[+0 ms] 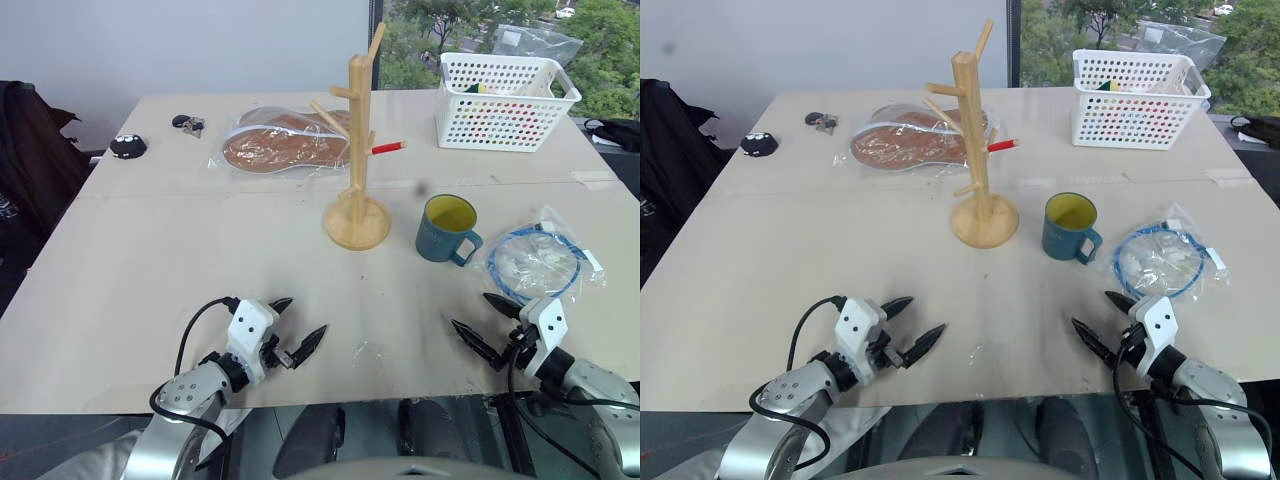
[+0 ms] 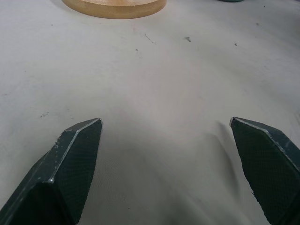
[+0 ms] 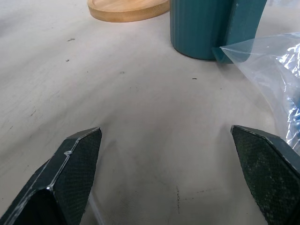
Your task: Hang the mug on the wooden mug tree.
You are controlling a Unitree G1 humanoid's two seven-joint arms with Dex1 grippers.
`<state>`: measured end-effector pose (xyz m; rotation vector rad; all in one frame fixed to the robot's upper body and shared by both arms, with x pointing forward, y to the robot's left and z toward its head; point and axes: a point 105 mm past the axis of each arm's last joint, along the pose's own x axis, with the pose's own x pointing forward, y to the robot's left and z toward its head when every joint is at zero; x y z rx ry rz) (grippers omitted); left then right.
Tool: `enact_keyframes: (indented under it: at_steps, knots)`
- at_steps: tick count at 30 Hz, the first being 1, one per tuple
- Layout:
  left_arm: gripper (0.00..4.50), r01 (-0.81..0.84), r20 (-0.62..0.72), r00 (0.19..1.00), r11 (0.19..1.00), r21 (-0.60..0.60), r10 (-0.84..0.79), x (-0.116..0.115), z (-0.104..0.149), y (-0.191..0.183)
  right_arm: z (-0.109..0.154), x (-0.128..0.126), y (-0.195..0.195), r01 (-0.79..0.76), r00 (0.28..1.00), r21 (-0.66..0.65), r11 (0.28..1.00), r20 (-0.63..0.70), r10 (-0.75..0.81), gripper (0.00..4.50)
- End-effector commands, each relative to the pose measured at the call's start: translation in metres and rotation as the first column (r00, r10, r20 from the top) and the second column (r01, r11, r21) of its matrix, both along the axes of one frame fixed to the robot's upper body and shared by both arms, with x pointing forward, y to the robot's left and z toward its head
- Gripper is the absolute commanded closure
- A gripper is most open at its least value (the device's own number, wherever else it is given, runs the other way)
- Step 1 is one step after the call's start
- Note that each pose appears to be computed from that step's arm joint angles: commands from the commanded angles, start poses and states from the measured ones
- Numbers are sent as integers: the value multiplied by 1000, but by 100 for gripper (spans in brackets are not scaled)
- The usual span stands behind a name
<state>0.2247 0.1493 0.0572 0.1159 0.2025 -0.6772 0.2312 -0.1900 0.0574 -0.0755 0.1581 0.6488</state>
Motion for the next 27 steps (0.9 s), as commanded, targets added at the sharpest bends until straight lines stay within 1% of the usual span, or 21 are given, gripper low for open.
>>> enact_keyframes:
  at_steps: [1,19,23,24,27]
  knots:
    - [0,26,46,999,1000,-9,-26,1,10,-8,12,2,4,-18,999,-5,1000,44,19,5]
    - [0,43,45,998,999,-18,-42,1,10,-7,17,2,13,-15,999,10,1000,48,14,5]
    - [0,52,47,998,999,-14,-51,2,10,-7,23,5,16,24,998,36,999,61,-26,5]
    - [0,68,54,996,998,-8,-68,2,11,-8,25,7,16,49,997,59,997,62,-53,5]
    - [0,138,81,987,990,-24,-136,3,23,-14,31,15,18,108,992,101,989,57,-115,5]
